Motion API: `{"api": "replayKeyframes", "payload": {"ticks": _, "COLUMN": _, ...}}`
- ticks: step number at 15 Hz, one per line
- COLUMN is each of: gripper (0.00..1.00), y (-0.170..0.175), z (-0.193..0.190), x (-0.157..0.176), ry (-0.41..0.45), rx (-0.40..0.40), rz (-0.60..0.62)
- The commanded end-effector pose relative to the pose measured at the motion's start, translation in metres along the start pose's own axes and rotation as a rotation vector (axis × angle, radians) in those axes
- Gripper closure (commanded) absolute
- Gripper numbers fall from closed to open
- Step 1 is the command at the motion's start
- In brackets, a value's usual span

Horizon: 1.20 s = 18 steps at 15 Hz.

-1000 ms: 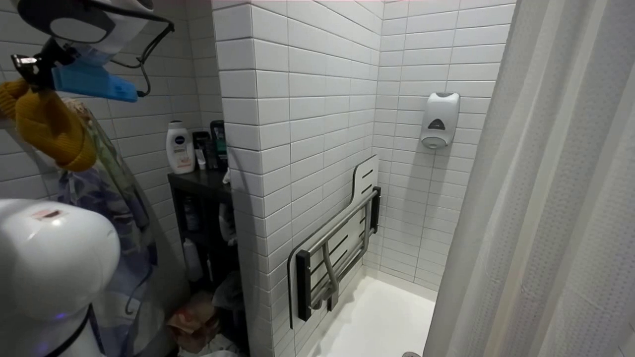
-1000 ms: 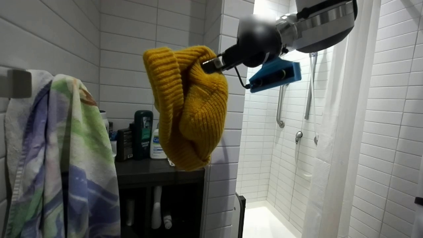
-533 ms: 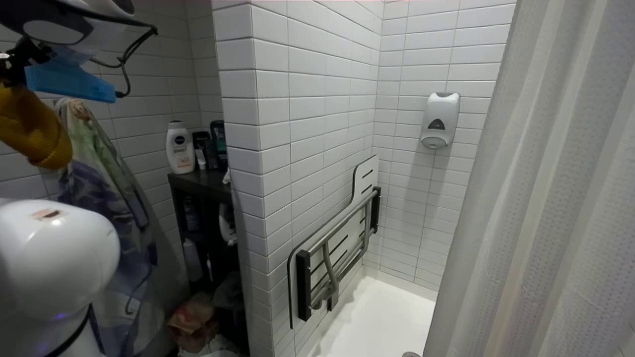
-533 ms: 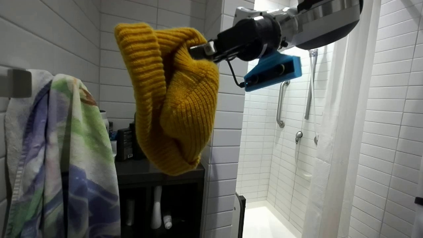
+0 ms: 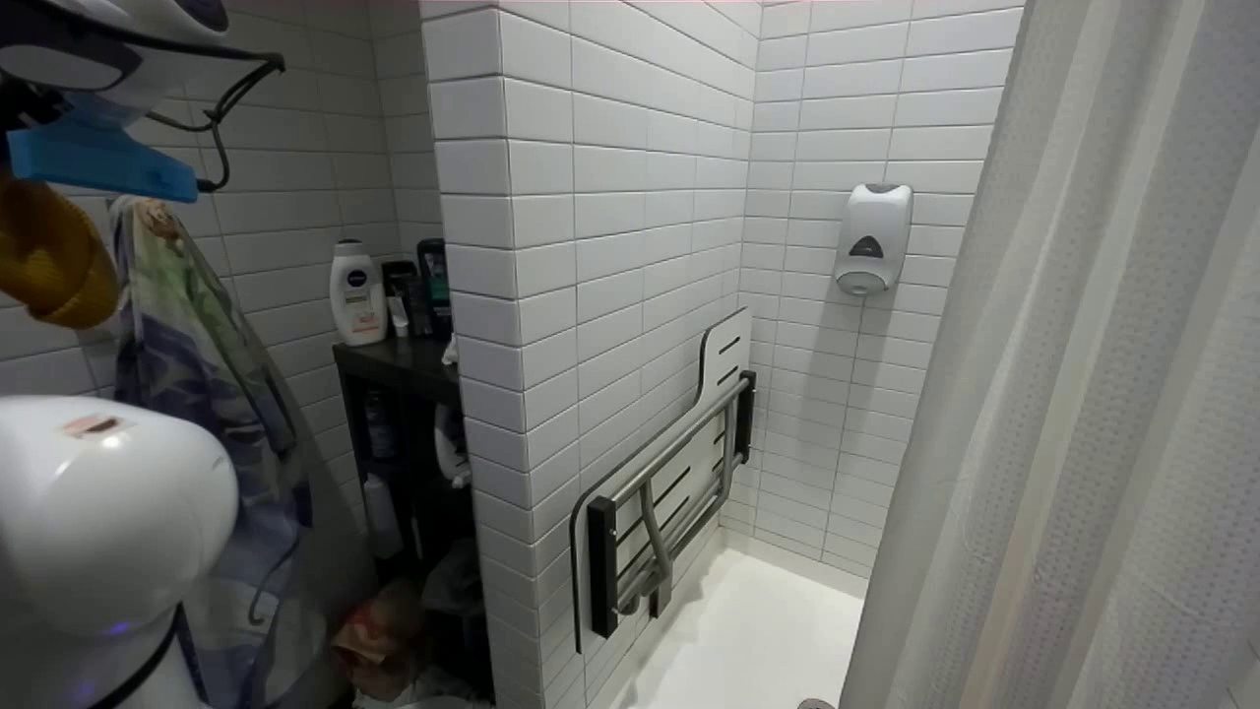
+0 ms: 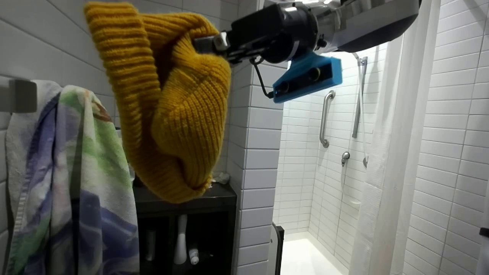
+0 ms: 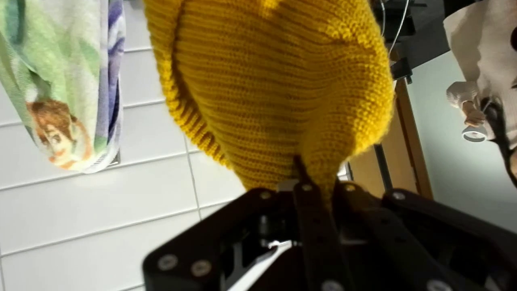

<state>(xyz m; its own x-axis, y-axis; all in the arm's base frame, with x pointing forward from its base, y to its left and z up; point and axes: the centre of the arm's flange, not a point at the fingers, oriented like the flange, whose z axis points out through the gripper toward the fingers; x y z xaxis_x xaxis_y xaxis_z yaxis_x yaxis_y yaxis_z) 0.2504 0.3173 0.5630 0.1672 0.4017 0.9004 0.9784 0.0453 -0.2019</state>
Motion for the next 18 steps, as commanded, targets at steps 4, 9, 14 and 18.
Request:
{"api": "replayKeyframes", "payload": {"ticks": 4, "gripper": 0.99, "y": 0.01, "z": 0.034, "x": 0.018, "ry": 0.029, "rx": 0.011, "rz": -0.008}}
{"api": "replayKeyframes", "payload": {"ticks": 9, "gripper": 0.99, "y": 0.015, "z": 0.059, "x": 0.029, "ry": 0.029, "rx": 0.033, "rz": -0.012}}
{"api": "replayKeyframes", "payload": {"ticks": 14, "gripper": 0.99, "y": 0.018, "z": 0.082, "x": 0.036, "ry": 0.025, "rx": 0.056, "rz": -0.026}}
{"api": "replayKeyframes", "payload": {"ticks": 18, "gripper": 0.99, "y": 0.018, "z": 0.094, "x": 0.042, "ry": 0.025, "rx": 0.069, "rz": -0.058}}
